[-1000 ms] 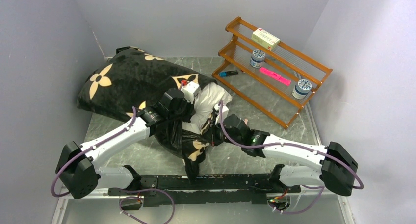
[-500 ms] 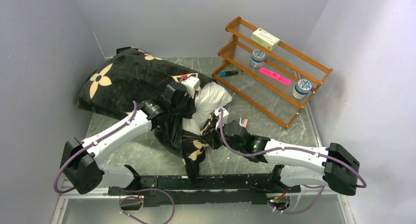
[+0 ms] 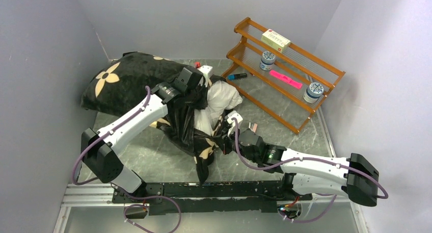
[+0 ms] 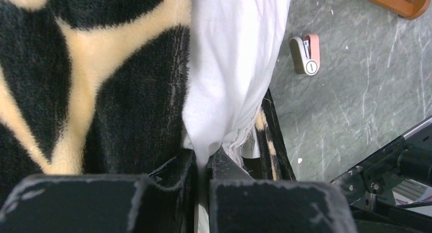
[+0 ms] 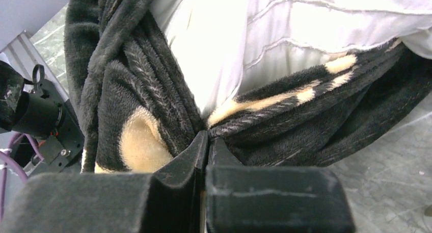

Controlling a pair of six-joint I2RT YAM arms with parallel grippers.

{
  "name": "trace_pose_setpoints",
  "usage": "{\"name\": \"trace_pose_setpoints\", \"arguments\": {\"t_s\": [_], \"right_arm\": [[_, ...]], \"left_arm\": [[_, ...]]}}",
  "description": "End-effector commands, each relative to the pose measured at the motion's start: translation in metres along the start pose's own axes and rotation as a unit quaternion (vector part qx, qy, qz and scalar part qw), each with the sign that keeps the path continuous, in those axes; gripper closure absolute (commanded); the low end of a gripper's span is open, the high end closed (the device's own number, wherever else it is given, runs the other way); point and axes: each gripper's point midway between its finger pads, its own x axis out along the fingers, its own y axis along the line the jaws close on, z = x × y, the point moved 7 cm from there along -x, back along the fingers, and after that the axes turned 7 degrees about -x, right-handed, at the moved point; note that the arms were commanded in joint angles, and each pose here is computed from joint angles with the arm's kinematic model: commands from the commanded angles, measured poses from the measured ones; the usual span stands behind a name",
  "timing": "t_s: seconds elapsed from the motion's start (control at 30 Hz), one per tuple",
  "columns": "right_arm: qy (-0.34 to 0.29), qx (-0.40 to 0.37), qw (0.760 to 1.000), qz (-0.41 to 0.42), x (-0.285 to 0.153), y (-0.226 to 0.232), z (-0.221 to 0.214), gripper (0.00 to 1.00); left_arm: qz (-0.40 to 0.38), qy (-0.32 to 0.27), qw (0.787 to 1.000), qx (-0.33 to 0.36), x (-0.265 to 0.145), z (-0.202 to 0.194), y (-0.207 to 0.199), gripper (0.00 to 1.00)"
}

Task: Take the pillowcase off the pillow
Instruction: Remove the pillow from the pillowcase.

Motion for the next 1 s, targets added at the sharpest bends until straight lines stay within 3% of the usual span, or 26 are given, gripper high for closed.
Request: {"name": "trace_pose_setpoints", "arguments": {"t_s": [0.0, 0.33, 0.6, 0.7, 0.83, 0.97], "right_arm": [[0.174, -0.073, 0.976, 0.111, -0.028, 0.019, -0.078, 1.0], [0.126, -0.113, 0.981, 0.095, -0.027, 0.015, -0.077, 1.0], [0.108, -0.138, 0.98, 0.096, -0.026, 0.01, -0.087, 1.0], [0.107, -0.143, 0.981, 0.081, -0.021, 0.008, -0.088, 1.0], [0.075, -0.126, 0.986, 0.079, -0.02, 0.012, -0.073, 1.0], [0.064, -0.13, 0.984, 0.098, -0.017, 0.016, -0.072, 1.0]], "left_arm": [[-0.011, -0.324, 0.945, -0.047, -0.061, 0.15, -0.002, 0.95], [0.011, -0.344, 0.936, -0.078, -0.041, 0.183, 0.025, 0.95], [-0.014, -0.394, 0.914, -0.094, -0.069, 0.233, 0.022, 0.95], [-0.035, -0.383, 0.918, -0.095, -0.065, 0.224, 0.02, 0.95], [-0.078, -0.354, 0.927, -0.094, -0.054, 0.181, 0.021, 0.95], [-0.07, -0.349, 0.928, -0.105, -0.056, 0.163, 0.029, 0.95]]}}
